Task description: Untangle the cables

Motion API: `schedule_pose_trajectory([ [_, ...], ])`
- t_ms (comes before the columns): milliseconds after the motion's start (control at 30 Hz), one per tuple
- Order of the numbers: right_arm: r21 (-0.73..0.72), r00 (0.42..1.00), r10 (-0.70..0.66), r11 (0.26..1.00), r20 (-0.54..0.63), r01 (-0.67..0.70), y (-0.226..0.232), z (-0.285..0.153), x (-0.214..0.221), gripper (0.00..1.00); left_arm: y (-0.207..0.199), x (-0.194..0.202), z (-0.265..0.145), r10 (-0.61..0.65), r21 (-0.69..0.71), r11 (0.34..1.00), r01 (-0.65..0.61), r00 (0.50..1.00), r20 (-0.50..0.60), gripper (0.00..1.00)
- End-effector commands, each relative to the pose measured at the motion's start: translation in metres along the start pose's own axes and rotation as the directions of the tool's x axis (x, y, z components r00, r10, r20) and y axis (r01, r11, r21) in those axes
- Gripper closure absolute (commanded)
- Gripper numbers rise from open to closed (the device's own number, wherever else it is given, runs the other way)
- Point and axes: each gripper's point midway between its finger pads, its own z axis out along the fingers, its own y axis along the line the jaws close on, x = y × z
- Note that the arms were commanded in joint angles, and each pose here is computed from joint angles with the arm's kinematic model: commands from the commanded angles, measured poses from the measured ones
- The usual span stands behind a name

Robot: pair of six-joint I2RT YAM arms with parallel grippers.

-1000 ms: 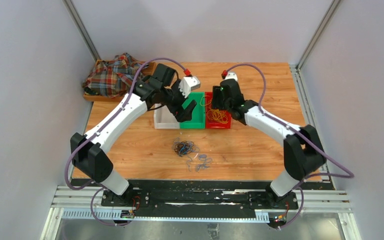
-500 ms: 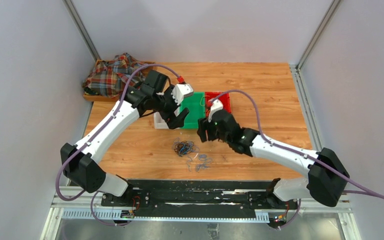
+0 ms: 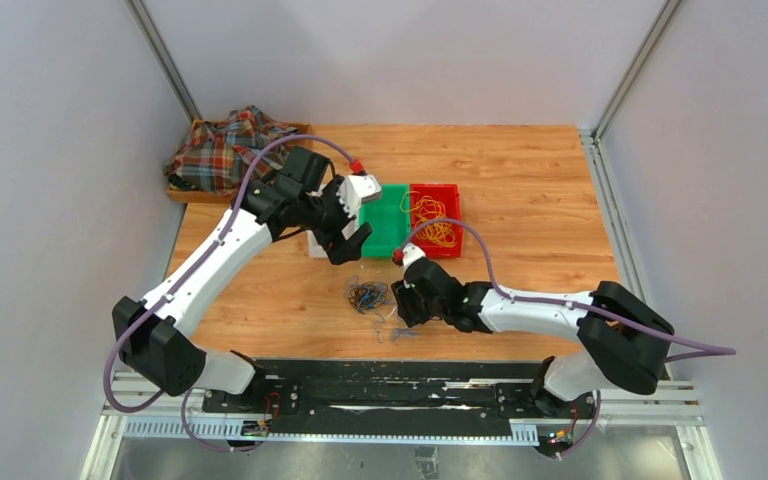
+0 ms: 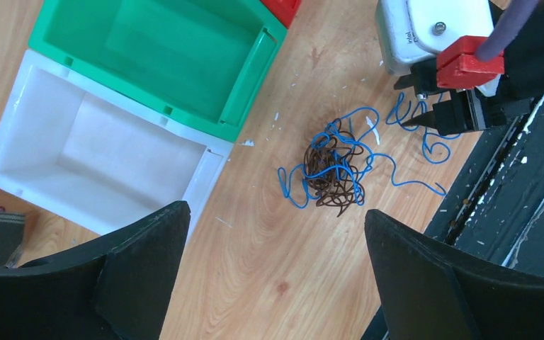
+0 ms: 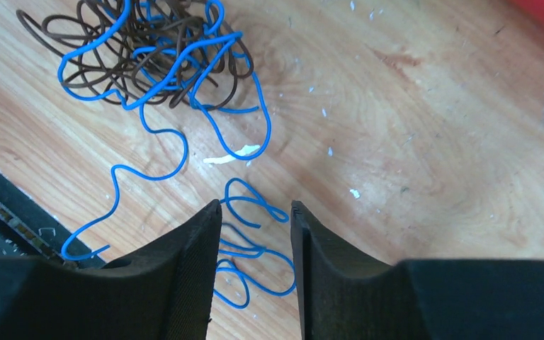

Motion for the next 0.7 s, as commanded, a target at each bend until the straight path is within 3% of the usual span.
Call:
schedule_pose_trajectory([
  [0,-0.041,1.0,-0.009,0.999,-0.016,0.008,0.009,-0.003,0.007,0.61,-0.002,-0.005,-0.01,0.028,-0.003,1.0,-0.028,0.999,0.023,0.02],
  [100,-0.055,1.0,-0.008,0.998,-0.023,0.007,0.009,-0.006,0.013,0.68,-0.001,-0.005,-0.013,0.037,-0.01,0.999,-0.037,0.999,0.021,0.03],
  [200,-0.029,1.0,0.001,1.0,-0.022,-0.001,0.003,-0.01,0.016,0.95,0.0,-0.005,-0.014,0.043,-0.016,0.999,-0.043,0.999,0.02,0.03],
  [233,-0.022,1.0,0.002,1.0,-0.018,-0.003,0.002,-0.013,0.016,0.99,0.0,-0.005,-0.015,0.045,-0.019,0.999,-0.045,0.999,0.019,0.03],
  [667,-0.054,0.981,-0.008,0.998,0.195,0.019,0.006,-0.114,-0.061,0.99,-0.012,-0.006,-0.022,0.066,0.027,0.997,-0.067,0.997,0.039,0.04],
])
